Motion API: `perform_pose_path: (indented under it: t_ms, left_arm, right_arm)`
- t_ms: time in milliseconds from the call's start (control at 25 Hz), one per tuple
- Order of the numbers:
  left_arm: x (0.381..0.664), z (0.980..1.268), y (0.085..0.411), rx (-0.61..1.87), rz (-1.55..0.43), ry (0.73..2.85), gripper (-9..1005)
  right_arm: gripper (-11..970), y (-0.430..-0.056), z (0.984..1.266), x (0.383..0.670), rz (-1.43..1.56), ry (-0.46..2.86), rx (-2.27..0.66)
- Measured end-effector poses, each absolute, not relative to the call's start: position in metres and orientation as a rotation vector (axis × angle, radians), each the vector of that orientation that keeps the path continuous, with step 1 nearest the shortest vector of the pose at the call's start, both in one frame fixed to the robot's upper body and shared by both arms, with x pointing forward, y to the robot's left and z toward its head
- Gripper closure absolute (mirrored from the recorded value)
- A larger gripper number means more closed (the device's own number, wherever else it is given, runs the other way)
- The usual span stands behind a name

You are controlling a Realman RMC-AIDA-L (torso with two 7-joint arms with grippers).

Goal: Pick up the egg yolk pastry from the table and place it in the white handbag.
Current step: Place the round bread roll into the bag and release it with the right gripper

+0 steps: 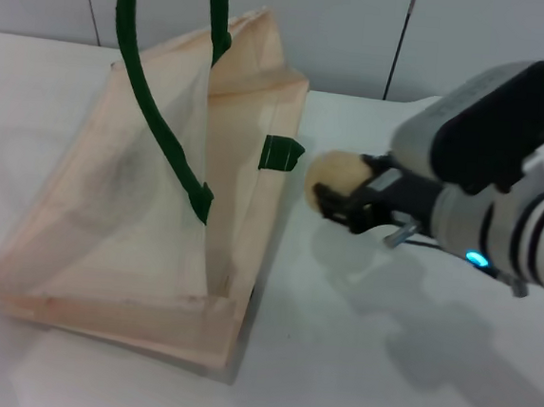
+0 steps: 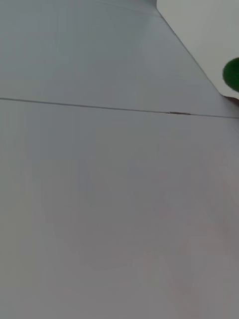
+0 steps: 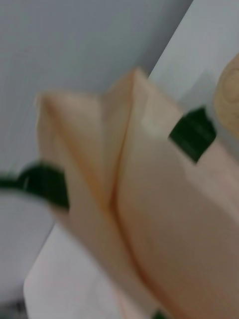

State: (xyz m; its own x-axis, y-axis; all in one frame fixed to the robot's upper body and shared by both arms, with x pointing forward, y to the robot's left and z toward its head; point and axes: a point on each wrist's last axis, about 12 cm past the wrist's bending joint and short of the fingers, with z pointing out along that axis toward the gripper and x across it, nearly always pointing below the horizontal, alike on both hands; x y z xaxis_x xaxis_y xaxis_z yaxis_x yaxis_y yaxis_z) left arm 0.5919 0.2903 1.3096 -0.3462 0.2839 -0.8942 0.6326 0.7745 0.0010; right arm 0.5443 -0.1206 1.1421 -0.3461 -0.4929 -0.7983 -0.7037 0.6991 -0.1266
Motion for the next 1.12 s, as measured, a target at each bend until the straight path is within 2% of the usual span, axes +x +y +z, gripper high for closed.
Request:
perform_pose_path:
  t_ms: [240,680,1120]
  left_arm:
    - [0.591,1.309,0.29,0.7,-0.421,1.942,877]
    - [0.586,1.313,0.29,0.713,-0.418,1.922,876]
    - [0.587,1.315,0.291,0.705,-0.393,1.929,876]
  right_arm:
    - [313,-0.098,1.147,0.533,0.331,1.941,-1.033]
    - [317,-0.089,1.156,0.534,0.356,1.853,-1.07]
    - [320,-0.087,1.151,0.536,0.344,1.859,-1.086]
